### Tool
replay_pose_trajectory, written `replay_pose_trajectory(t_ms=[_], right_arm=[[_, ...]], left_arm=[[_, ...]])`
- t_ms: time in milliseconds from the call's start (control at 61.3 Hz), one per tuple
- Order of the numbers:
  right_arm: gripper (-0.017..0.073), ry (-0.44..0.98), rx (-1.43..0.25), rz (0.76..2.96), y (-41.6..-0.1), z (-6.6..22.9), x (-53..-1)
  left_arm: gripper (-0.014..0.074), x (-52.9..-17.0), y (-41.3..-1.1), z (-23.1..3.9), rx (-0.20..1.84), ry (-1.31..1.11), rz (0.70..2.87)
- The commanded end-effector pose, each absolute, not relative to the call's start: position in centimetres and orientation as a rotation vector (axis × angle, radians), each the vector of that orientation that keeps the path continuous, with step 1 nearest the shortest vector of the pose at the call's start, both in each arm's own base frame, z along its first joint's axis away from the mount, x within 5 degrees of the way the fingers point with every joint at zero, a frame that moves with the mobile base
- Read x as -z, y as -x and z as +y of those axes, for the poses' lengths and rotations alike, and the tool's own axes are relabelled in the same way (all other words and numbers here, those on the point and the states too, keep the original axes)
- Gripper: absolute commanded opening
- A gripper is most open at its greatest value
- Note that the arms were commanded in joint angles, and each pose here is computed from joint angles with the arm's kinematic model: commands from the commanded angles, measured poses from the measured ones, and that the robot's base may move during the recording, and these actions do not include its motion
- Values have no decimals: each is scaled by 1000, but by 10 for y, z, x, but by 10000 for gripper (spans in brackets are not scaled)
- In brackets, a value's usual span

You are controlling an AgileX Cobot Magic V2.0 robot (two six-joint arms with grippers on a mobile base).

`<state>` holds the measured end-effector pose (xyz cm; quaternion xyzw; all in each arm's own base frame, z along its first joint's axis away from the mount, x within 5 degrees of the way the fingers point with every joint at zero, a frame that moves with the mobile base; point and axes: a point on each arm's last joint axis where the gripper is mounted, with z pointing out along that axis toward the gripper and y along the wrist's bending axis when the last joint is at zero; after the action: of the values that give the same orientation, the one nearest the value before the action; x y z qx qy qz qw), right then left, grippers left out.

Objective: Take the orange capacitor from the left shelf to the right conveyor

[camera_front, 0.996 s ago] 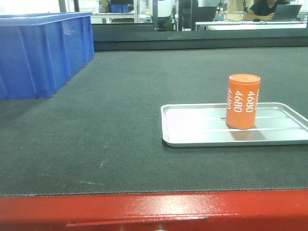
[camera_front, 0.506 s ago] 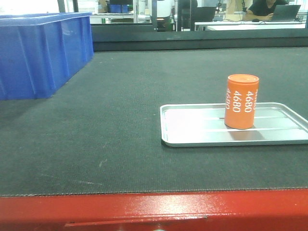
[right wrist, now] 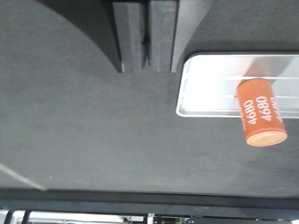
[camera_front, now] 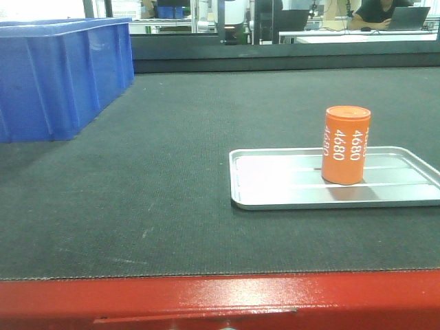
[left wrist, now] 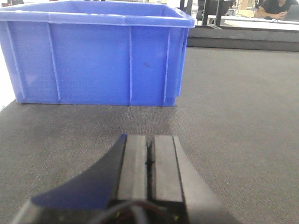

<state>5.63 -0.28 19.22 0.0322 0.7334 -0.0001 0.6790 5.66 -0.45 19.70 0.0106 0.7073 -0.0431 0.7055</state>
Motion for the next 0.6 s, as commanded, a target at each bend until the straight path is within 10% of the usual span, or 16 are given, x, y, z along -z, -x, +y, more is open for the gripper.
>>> replay_pose_trajectory(t_ms=[0, 588], right_arm=[[54, -86, -23, 1541, -55, -2, -201], [54, -86, -23, 1543, -56, -2, -201]], left_arm=[[-127, -207, -55, -4, 97, -15, 1470], [-127, -207, -55, -4, 97, -15, 1470]])
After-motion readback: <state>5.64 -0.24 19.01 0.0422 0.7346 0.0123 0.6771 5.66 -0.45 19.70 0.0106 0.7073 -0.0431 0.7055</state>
